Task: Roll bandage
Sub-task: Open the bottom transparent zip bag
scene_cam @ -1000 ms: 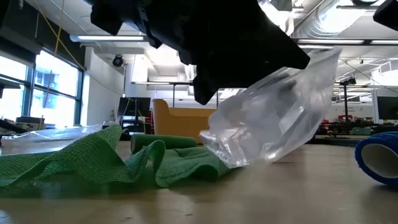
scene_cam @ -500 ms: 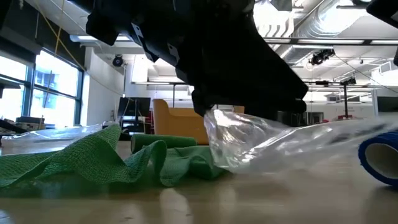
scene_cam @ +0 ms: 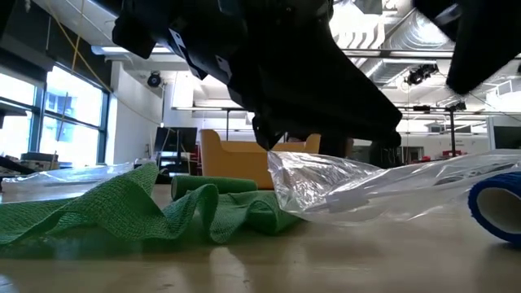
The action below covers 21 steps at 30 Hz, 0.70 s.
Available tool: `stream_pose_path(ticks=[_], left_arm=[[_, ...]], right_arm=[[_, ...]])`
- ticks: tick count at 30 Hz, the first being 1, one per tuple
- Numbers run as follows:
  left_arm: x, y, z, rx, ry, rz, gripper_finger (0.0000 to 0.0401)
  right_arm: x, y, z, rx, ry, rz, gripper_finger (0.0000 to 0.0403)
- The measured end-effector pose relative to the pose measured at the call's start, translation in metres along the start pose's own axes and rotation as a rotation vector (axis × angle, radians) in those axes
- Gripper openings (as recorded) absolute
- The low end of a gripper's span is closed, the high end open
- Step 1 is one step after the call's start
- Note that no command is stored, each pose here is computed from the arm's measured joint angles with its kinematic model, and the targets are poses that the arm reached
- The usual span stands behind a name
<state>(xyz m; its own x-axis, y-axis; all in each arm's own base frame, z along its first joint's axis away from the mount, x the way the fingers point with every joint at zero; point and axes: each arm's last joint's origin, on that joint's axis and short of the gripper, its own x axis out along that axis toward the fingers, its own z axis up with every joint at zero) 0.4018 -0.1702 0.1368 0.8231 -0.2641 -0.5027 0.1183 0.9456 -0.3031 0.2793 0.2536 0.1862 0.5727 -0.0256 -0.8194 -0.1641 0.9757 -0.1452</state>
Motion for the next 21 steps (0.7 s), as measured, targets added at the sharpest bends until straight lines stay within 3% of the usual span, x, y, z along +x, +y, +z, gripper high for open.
stream_pose_path(ticks=[6, 11, 14, 21], left_arm=[[0.0, -0.003, -0.003, -0.001, 0.019, -0.002, 0.0075], [-0.001, -0.01, -0.005, 0.048, 0.01, -0.022, 0.0076], [-0.002, -0.017, -0.004, 0.114, 0.0, -0.036, 0.0076], [-0.004, -0.038, 0.01, 0.381, -0.105, 0.077, 0.0076]], right_arm=[[0.02, -0.008, -0.004, -0.064, 0.084, -0.021, 0.0142], [0.024, -0.012, -0.01, -0.029, 0.141, -0.061, 0.0072], [0.024, -0.013, -0.012, 0.002, 0.155, -0.076, 0.0015], [0.015, -0.017, -0.007, 0.129, 0.083, -0.153, 0.0002]])
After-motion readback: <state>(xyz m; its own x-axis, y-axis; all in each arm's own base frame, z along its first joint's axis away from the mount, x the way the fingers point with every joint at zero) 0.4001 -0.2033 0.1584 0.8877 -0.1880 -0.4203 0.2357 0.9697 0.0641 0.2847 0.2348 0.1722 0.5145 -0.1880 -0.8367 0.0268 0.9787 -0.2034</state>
